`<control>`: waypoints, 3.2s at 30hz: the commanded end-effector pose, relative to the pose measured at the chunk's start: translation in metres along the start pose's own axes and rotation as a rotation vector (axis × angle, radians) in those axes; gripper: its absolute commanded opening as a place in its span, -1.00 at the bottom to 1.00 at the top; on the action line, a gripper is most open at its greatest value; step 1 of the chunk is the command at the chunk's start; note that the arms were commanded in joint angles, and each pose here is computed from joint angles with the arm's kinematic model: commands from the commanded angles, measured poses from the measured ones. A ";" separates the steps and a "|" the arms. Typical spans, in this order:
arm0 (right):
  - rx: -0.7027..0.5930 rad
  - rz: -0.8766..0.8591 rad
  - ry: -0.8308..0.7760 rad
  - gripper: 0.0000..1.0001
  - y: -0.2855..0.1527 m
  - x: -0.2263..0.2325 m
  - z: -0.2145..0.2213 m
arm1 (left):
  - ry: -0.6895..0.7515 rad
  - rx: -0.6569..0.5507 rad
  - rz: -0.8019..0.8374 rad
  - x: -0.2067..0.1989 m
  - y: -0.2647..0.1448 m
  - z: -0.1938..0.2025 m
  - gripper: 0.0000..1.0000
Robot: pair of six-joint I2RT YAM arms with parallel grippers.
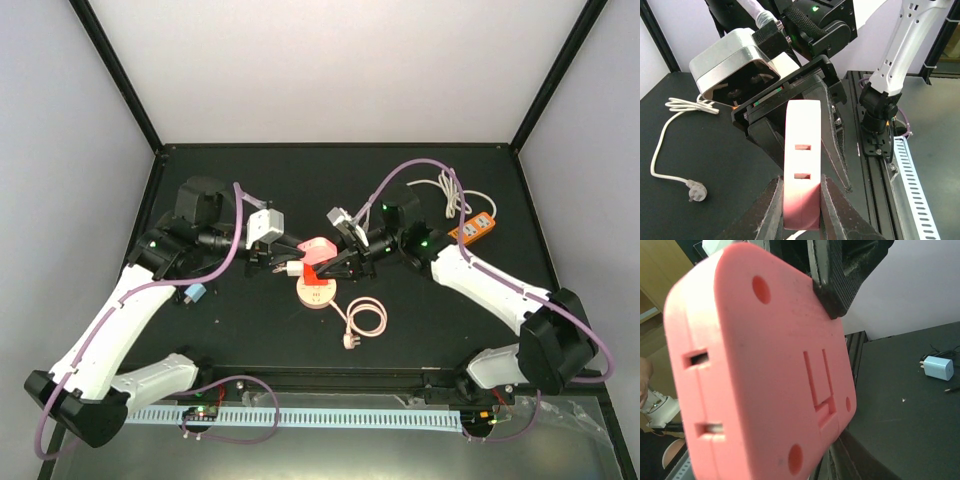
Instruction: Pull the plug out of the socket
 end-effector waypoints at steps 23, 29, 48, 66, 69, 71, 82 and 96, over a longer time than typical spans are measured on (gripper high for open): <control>0.105 0.154 -0.124 0.63 -0.018 -0.007 0.008 | -0.391 0.118 -0.591 0.129 -0.102 0.070 -0.97; 0.166 0.258 -0.123 0.75 -0.022 -0.017 0.014 | -0.566 0.192 -0.765 0.195 -0.147 0.124 -0.97; 0.140 0.526 -0.108 1.00 -0.054 -0.039 0.016 | -0.988 0.339 -0.748 0.317 -0.181 0.246 -0.96; 0.196 0.388 -0.056 1.00 -0.047 -0.054 0.056 | -1.119 0.369 -0.772 0.316 -0.199 0.287 -0.05; 0.218 0.407 -0.077 1.00 -0.048 -0.057 0.061 | -1.098 0.342 -0.765 0.314 -0.201 0.279 0.11; 0.243 0.414 -0.105 1.00 -0.049 -0.059 0.065 | -1.057 0.313 -0.748 0.309 -0.201 0.264 0.25; 0.454 0.418 -0.219 1.00 -0.052 -0.094 0.094 | -0.597 0.288 -0.589 0.245 -0.152 0.167 0.98; 0.526 0.379 -0.211 1.00 -0.036 -0.119 0.111 | -0.407 0.174 -0.546 0.204 -0.110 0.108 0.98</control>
Point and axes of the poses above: each gripper's point midway between its finger pads, its own y axis out along the fingers, its own x axis along the line the jaws close on, z = x × y, the point moved 6 cm from there along -y, back along the fingers, and after that the axes turned 13 degrees about -y, right-handed, at the moved point
